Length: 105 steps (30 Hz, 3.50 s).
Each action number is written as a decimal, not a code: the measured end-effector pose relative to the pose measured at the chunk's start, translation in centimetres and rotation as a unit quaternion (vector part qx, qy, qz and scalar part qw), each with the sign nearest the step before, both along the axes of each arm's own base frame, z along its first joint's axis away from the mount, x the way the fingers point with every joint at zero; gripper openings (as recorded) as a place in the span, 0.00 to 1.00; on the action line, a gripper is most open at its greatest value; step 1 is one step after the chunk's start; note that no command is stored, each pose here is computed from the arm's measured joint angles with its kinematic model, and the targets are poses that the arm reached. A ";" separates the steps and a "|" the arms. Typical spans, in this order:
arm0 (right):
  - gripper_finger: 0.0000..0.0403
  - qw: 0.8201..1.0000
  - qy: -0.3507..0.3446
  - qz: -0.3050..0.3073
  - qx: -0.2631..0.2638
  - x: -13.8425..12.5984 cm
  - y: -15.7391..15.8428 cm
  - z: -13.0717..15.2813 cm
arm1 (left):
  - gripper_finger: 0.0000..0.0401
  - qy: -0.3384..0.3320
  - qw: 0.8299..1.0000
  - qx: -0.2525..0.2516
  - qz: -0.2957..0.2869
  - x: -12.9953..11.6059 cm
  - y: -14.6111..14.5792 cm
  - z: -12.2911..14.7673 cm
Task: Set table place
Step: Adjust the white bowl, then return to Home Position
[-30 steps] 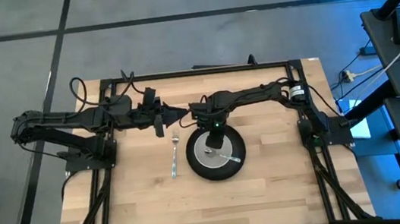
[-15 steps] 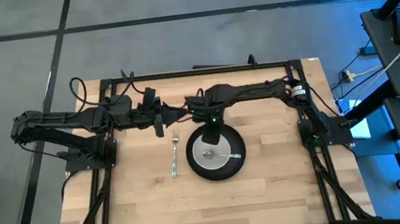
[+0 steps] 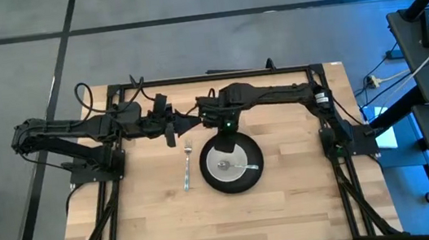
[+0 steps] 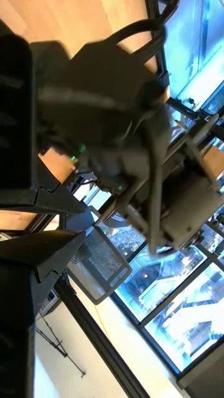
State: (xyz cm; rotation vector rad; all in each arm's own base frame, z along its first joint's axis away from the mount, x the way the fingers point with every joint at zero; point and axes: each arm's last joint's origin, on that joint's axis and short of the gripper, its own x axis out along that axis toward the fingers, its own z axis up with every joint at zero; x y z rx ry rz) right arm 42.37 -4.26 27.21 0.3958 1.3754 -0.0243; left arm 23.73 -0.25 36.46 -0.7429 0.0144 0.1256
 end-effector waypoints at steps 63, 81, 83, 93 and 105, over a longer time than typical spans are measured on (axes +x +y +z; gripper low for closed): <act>0.01 0.993 0.056 0.055 -0.085 -2.4 6.0 4.2 | 0.11 -0.026 1.000 0.012 -0.006 -1.0 -0.2 1.0; 0.02 0.928 -0.273 0.038 -0.250 -18.9 11.7 20.7 | 0.11 -0.049 0.977 0.206 -0.039 -10.3 -1.6 3.8; 0.01 0.922 -0.294 0.053 -0.246 -20.5 11.6 20.6 | 0.11 -0.030 0.975 0.215 -0.035 -11.2 -1.4 3.5; 0.03 0.884 -0.425 0.011 -0.192 -25.3 10.3 14.6 | 0.11 -0.008 0.964 0.264 -0.037 -14.9 -0.7 2.3; 0.03 0.809 -0.573 -0.061 -0.118 -28.3 9.0 2.8 | 0.11 -0.140 0.958 0.252 -0.016 -14.5 -0.9 -6.8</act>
